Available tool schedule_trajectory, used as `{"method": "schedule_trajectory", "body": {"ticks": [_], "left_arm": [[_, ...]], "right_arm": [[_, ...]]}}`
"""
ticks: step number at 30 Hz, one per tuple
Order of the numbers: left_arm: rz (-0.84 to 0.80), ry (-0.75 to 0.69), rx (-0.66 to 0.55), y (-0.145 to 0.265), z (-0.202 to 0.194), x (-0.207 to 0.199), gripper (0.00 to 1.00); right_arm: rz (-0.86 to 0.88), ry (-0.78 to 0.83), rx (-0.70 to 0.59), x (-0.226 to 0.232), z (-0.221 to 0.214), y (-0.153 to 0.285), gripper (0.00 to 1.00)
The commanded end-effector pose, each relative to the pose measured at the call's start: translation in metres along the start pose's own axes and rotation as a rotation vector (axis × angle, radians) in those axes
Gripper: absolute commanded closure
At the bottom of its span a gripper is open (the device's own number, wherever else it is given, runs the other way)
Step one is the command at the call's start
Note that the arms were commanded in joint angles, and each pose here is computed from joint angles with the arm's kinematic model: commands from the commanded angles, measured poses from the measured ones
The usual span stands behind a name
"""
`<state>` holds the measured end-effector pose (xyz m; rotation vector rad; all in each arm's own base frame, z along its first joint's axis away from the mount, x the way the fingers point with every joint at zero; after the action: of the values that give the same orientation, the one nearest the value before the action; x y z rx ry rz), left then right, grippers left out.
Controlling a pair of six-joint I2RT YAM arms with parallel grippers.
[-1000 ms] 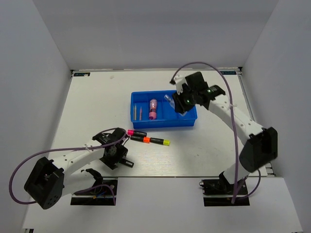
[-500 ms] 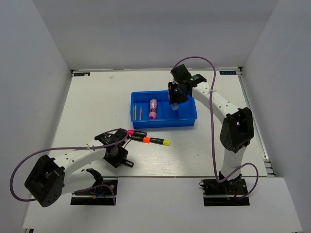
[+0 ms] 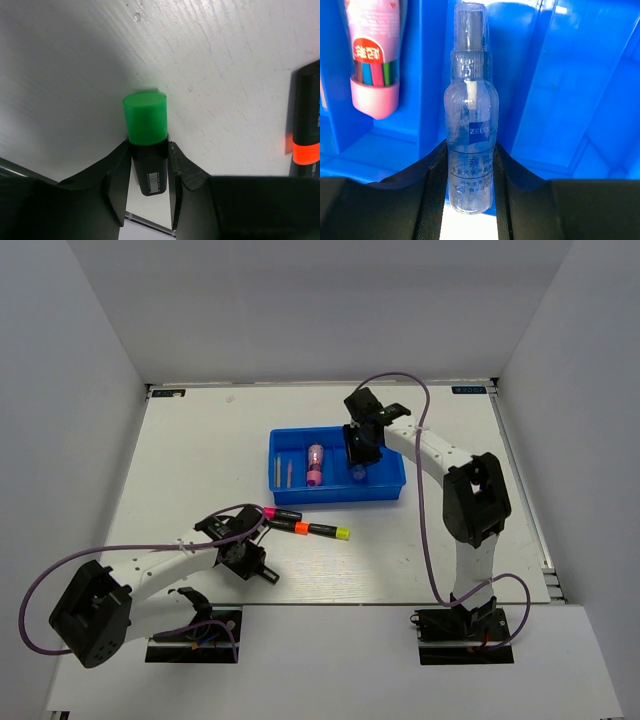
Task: Sort the stationery into containers
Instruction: Pick up the pen from the center of the board, then place the pen in the storage box.
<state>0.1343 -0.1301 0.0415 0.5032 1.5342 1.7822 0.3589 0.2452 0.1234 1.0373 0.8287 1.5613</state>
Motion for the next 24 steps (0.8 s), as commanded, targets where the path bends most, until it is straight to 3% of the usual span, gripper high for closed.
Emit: {"method": "schedule_trajectory", "body": {"ticks": [1, 3, 4, 5, 7, 10, 16, 18, 19, 20, 21, 23, 24], "left_arm": [[0.056, 0.027, -0.004, -0.015, -0.005, 0.016, 0.83], [0.053, 0.020, -0.002, -0.014, -0.005, 0.016, 0.91], [0.054, 0.006, 0.000, -0.013, -0.006, 0.017, 0.95], [0.053, 0.009, -0.002, -0.013, -0.005, 0.018, 1.00], [0.047, -0.012, -0.008, -0.010, -0.005, 0.017, 1.00], [0.027, -0.040, -0.039, -0.003, -0.003, 0.015, 1.00], [-0.056, -0.183, -0.152, 0.037, 0.005, -0.005, 1.00], [-0.076, -0.293, -0.206, 0.048, 0.010, -0.009, 1.00], [-0.152, -0.325, -0.225, 0.068, 0.011, -0.030, 1.00], [-0.182, -0.398, -0.253, 0.076, 0.012, -0.039, 1.00], [-0.235, -0.490, -0.273, 0.088, 0.012, -0.056, 1.00], [-0.324, -0.536, -0.281, 0.112, 0.012, -0.082, 1.00], [-0.369, -0.656, -0.311, 0.122, 0.012, -0.106, 1.00]], "right_arm": [[0.015, 0.013, -0.076, 0.005, 0.016, -0.001, 0.84], [0.022, 0.019, -0.076, 0.007, 0.016, -0.002, 0.68], [0.024, 0.027, -0.066, 0.007, 0.014, -0.003, 0.55], [0.033, 0.032, -0.073, 0.009, 0.016, -0.001, 0.49], [0.060, 0.039, -0.063, 0.013, 0.014, 0.003, 0.38], [0.088, 0.058, -0.067, 0.015, 0.011, 0.012, 0.30], [0.132, 0.088, -0.102, 0.017, 0.010, 0.042, 0.29], [0.156, 0.131, -0.146, 0.014, 0.012, 0.066, 0.50], [0.167, 0.152, -0.169, 0.015, 0.013, 0.073, 0.69], [0.192, 0.220, -0.162, 0.011, 0.007, 0.074, 1.00], [0.215, 0.289, -0.203, 0.008, 0.005, 0.087, 1.00], [0.236, 0.379, -0.283, 0.001, 0.003, 0.100, 1.00], [0.247, 0.431, -0.309, -0.009, -0.010, 0.110, 1.00]]}}
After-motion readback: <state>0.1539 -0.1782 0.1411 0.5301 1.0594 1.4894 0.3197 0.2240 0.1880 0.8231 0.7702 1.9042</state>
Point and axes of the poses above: each gripper's point midway between its finger pads, its own y axis back along the fingers, its own x axis along the line the jaws close on, z = x × y, the point moved 3 cm from there along y, back along the fingers, and after that the axes turned 11 degrees about -y, right-handed, at the moved point
